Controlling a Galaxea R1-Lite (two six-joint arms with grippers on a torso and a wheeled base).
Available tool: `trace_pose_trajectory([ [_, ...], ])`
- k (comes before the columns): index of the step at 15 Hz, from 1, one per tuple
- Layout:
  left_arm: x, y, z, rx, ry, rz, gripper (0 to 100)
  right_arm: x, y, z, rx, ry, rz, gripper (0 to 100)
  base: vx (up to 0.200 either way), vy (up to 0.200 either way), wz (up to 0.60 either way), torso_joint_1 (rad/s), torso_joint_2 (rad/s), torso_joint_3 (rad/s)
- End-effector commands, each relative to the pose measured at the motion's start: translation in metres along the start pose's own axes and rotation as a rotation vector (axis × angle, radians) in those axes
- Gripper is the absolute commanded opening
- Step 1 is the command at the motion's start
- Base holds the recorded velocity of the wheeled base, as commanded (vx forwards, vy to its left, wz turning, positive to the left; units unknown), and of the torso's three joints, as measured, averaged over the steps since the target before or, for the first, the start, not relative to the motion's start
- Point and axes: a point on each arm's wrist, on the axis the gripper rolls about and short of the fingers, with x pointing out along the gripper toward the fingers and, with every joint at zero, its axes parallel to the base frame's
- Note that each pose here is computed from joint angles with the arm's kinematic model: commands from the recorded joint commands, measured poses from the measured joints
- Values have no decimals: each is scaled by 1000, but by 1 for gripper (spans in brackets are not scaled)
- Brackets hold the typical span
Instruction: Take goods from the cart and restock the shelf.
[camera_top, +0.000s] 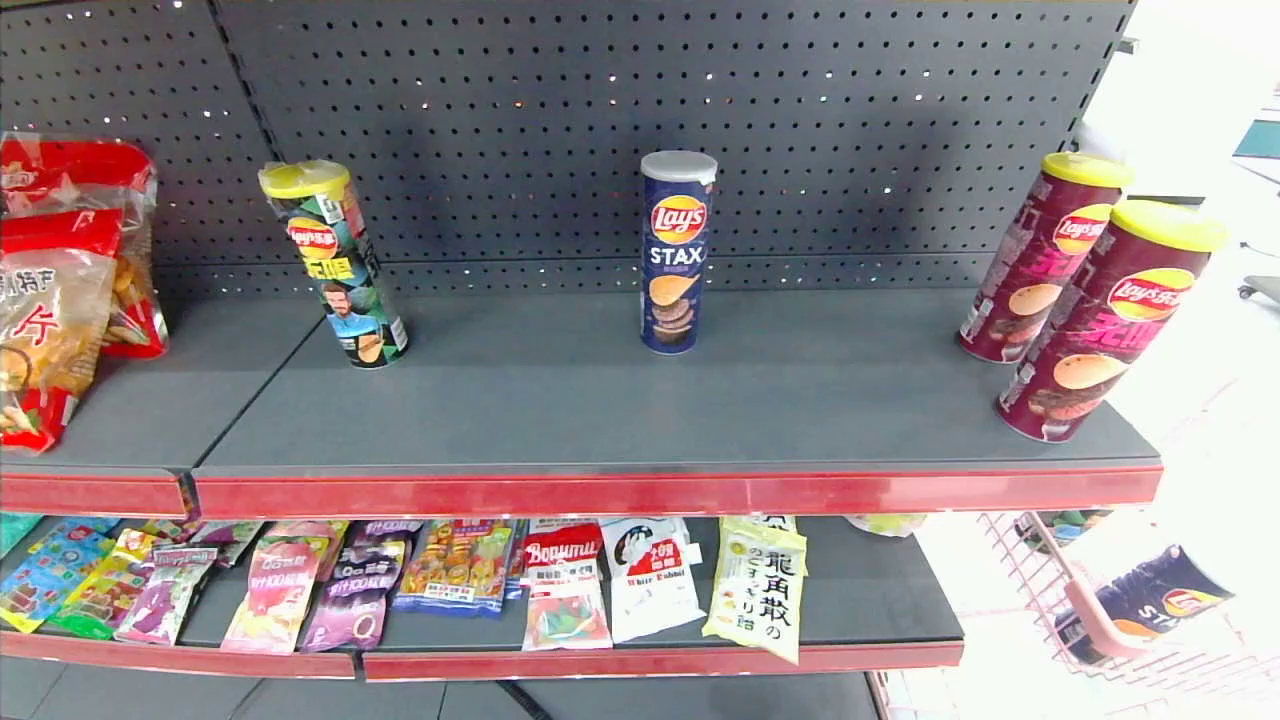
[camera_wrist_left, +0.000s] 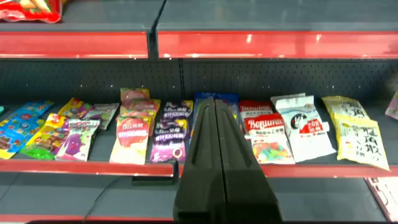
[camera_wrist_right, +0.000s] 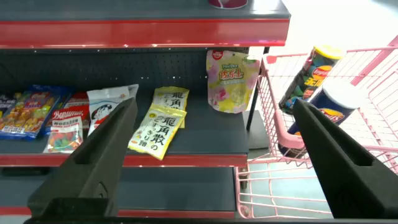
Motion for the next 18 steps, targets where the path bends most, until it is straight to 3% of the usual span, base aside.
trace_pose_trajectory([
  [1,0,0,0,0,0,1,0,0,0,0,-1,3,1,100,0,-200,0,7,2,2],
  [10,0,0,0,0,0,1,0,0,0,0,-1,3,1,100,0,-200,0,6,7,4],
  [12,0,0,0,0,0,1,0,0,0,0,-1,3,0,100,0,0,0,0,0,0],
  [18,0,0,0,0,0,1,0,0,0,0,1,3,0,100,0,0,-600,0,3,4],
])
